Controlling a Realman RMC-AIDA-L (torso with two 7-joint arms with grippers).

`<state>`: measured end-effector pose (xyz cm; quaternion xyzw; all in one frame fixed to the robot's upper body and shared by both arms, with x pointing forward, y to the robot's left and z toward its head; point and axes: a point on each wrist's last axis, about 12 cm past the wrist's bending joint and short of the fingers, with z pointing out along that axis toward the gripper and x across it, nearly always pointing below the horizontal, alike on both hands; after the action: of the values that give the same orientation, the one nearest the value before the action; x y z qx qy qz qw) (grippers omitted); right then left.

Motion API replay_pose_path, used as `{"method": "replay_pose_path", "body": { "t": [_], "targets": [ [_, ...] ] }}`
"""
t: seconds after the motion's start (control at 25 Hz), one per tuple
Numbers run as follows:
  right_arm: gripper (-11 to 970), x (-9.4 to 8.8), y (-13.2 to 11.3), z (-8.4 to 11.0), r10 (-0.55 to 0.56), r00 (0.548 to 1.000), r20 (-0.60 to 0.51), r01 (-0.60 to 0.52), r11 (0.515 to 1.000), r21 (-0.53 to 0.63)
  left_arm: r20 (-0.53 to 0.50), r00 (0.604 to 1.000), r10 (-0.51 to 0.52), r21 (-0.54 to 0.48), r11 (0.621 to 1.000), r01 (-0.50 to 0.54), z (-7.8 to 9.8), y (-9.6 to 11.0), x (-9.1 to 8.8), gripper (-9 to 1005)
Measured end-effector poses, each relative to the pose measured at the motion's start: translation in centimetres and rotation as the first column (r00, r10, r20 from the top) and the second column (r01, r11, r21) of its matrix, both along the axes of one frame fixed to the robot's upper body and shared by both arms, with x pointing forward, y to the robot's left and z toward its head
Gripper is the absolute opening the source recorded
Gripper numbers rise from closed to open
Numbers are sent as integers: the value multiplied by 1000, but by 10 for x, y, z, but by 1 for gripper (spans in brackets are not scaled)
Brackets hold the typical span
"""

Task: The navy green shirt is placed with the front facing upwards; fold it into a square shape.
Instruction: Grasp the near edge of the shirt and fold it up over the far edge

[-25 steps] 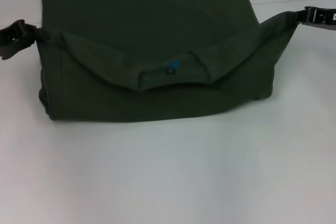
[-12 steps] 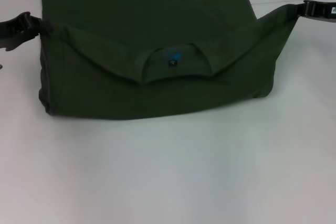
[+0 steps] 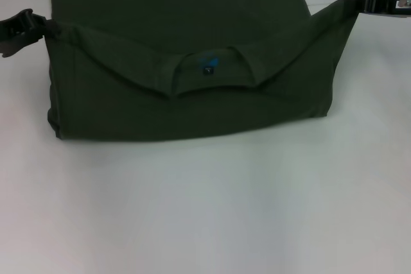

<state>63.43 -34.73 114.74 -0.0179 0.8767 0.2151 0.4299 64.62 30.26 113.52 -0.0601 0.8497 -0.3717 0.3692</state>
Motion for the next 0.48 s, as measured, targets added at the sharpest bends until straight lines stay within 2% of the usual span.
{"method": "replay_pose_path", "body": {
  "t": [0.48],
  "targets": [
    [36, -1, 1, -3, -5, 1000, -1, 5, 1000, -5, -4, 1000, -7, 11, 1000, 7, -2, -4, 1, 30]
  ]
}}
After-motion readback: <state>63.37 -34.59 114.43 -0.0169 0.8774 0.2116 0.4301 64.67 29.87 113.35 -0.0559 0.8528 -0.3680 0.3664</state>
